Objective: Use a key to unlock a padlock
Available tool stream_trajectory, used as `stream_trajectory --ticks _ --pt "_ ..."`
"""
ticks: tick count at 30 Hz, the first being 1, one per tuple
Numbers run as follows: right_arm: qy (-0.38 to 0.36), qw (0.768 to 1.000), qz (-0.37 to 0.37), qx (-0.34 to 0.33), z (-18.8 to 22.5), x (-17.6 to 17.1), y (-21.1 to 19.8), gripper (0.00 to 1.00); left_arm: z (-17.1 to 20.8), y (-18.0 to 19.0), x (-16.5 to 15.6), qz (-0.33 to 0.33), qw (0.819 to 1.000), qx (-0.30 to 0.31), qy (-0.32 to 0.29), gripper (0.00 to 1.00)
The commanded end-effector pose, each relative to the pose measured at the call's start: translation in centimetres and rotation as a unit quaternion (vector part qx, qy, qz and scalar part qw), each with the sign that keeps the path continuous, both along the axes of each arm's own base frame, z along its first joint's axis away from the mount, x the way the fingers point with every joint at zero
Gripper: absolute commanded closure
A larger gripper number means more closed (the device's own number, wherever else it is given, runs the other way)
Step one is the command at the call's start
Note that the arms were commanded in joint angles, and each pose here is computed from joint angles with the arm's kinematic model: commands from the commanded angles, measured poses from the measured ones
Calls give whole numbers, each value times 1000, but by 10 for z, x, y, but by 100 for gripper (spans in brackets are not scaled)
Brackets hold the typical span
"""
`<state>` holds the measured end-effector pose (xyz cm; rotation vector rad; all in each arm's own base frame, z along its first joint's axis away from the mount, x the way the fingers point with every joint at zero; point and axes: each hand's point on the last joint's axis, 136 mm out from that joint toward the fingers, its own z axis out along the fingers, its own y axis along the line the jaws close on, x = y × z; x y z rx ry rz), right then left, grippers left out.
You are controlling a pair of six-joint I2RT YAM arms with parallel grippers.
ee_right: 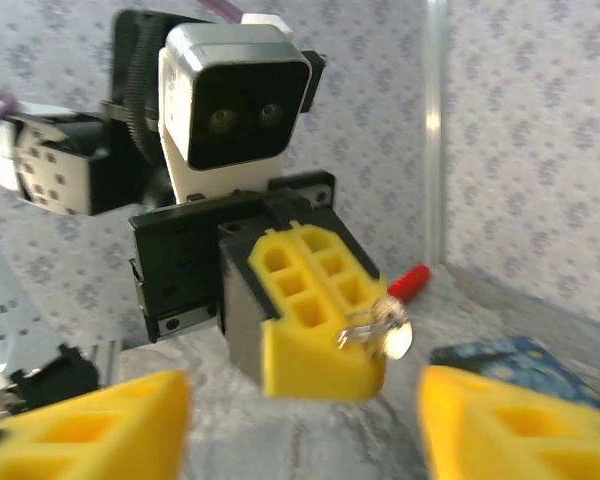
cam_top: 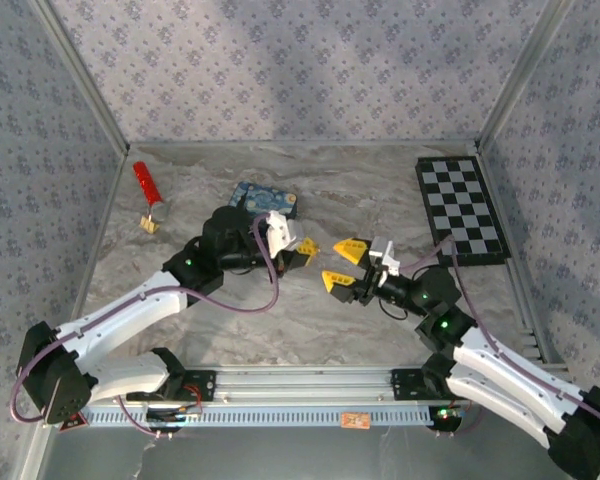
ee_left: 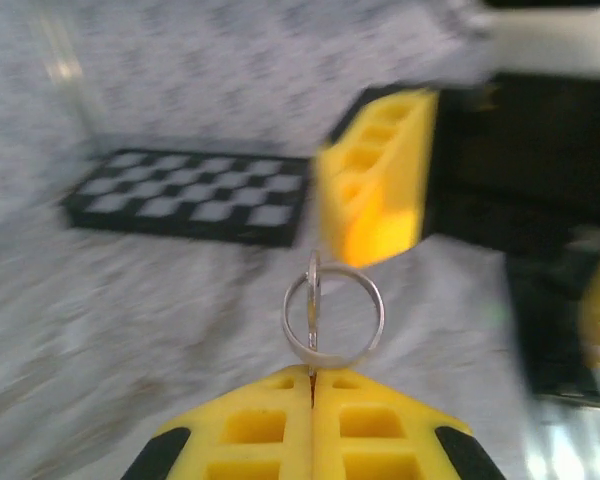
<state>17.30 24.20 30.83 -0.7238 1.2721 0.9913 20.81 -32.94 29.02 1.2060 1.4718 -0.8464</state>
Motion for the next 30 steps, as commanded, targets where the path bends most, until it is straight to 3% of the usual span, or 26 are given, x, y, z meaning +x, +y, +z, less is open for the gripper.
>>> stream_trajectory --ticks 1,5,8,10,13,15,17,22,30 --pt "64 993 -99 -6 -11 25 -27 19 -10 28 55 129 972 144 -136 100" --pt "186 973 -136 32 -20 46 -46 20 -34 32 61 85 932 272 -223 100" --pt "334 926 -156 78 -34 65 -58 25 -46 33 55 32 897 338 -283 100" --pt "424 887 -139 123 -43 71 -57 25 -48 32 51 1 878 354 -324 100" --pt "511 831 -109 190 -52 76 -50 28 -43 23 43 -33 869 330 -367 100" --pt "541 808 -81 217 -51 77 -40 31 -40 17 37 -55 864 313 -390 100" --pt "551 801 -57 230 -44 75 -31 32 -38 10 36 -63 860 297 -409 100" --pt "546 806 -26 227 -27 67 -5 33 -41 -7 34 -81 852 262 -446 100" --pt "570 783 -25 249 -34 71 9 45 -37 -32 43 -35 835 201 -510 100"
